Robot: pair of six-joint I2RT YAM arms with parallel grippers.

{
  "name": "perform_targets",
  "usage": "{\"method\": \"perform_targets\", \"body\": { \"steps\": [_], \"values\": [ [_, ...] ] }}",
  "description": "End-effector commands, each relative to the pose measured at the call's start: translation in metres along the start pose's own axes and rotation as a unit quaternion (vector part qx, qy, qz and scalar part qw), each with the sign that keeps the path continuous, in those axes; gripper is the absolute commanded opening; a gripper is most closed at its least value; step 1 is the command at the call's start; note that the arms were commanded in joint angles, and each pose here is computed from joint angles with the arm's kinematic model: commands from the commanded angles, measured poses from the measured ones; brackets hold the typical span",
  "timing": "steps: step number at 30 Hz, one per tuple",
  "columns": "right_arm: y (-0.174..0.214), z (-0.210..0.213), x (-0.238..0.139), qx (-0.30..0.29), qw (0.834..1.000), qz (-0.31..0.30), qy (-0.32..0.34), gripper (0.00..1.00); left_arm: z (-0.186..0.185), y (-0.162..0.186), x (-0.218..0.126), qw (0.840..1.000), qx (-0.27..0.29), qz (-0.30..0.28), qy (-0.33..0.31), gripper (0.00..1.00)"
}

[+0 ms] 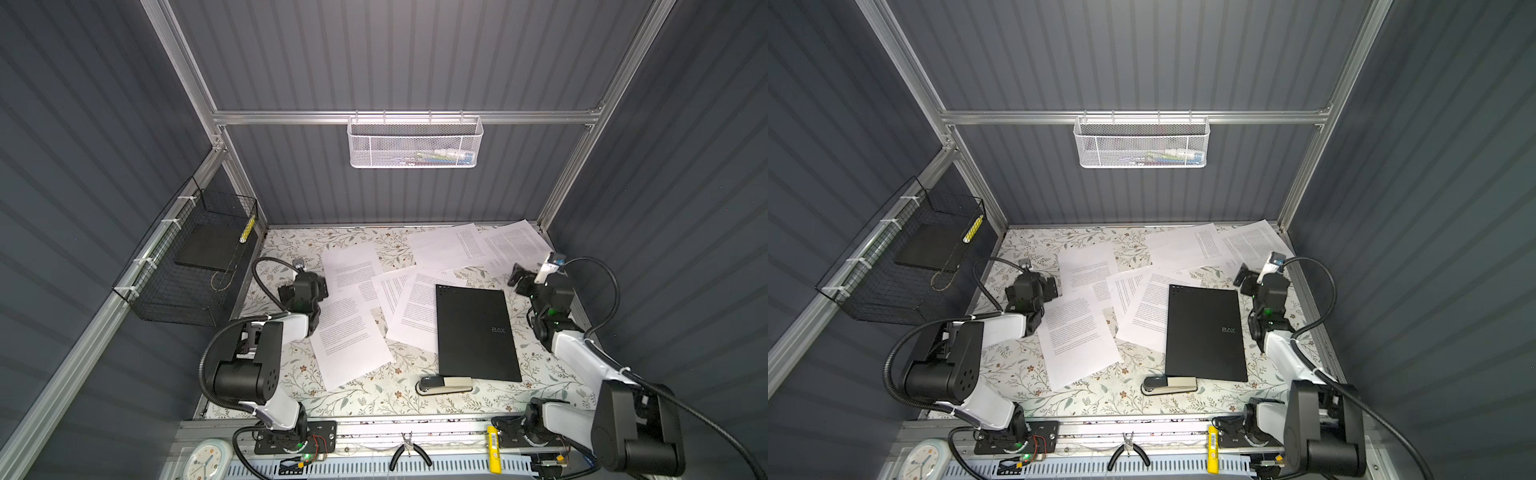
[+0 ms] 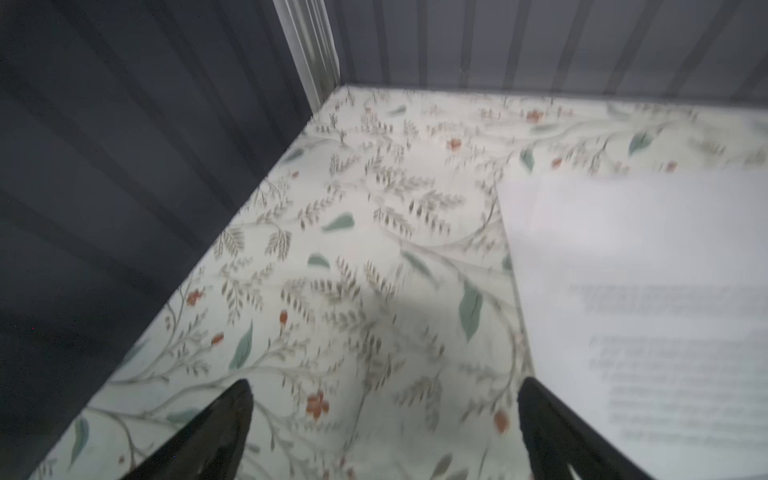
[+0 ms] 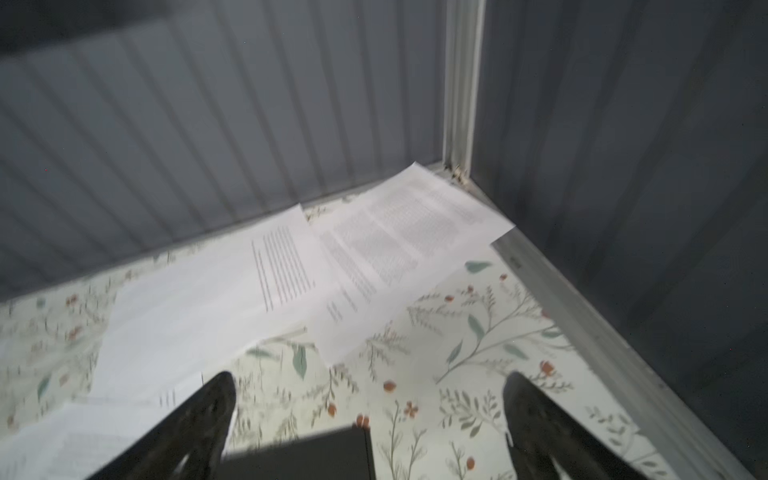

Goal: Put the files into the folder
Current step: 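Reach the left gripper to the black folder while the right gripper reaches its far edge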

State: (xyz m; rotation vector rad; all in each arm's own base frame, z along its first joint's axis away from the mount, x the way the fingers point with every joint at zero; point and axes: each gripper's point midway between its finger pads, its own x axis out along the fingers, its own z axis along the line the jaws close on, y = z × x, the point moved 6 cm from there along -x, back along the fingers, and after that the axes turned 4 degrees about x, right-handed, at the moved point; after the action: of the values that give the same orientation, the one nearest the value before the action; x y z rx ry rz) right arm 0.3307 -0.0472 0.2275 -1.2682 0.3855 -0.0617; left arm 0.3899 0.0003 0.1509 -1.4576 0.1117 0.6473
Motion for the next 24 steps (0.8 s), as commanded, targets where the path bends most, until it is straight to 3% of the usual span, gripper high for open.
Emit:
{"method": "perform_targets", "body": {
  "steps": [1,3,6,9,12,15,19,24],
  "values": [
    [0.017,-0.048,-0.017,0.1,0.968,0.075,0.219,0.99,-0.011,-0.022,-0.017,0.99,-0.052,0.124,0.034,1.0],
    [0.03,-0.045,-0.018,0.159,0.958,0.158,0.181,0.99,-0.045,-0.022,-0.023,0.969,-0.083,0.177,0.149,1.0],
    [0.058,-0.029,-0.032,0.221,0.946,0.219,0.093,0.99,-0.106,-0.017,-0.052,0.916,-0.074,0.24,0.313,1.0],
    [0.082,-0.027,-0.052,0.267,0.933,0.237,0.047,0.99,-0.165,-0.004,-0.095,0.861,0.003,0.286,0.419,1.0],
    [0.097,-0.025,-0.067,0.273,0.919,0.284,0.034,0.99,-0.206,0.012,-0.134,0.785,0.026,0.335,0.52,1.0],
    [0.113,-0.026,-0.079,0.28,0.904,0.322,0.037,0.99,-0.237,0.031,-0.166,0.737,0.079,0.369,0.56,1.0],
    [0.134,-0.028,-0.088,0.302,0.884,0.354,0.032,0.99,-0.271,0.049,-0.188,0.694,0.112,0.399,0.588,1.0],
    [0.145,-0.033,-0.093,0.316,0.877,0.36,0.046,0.99,-0.304,0.069,-0.199,0.674,0.129,0.417,0.596,0.99]
  ]
}}
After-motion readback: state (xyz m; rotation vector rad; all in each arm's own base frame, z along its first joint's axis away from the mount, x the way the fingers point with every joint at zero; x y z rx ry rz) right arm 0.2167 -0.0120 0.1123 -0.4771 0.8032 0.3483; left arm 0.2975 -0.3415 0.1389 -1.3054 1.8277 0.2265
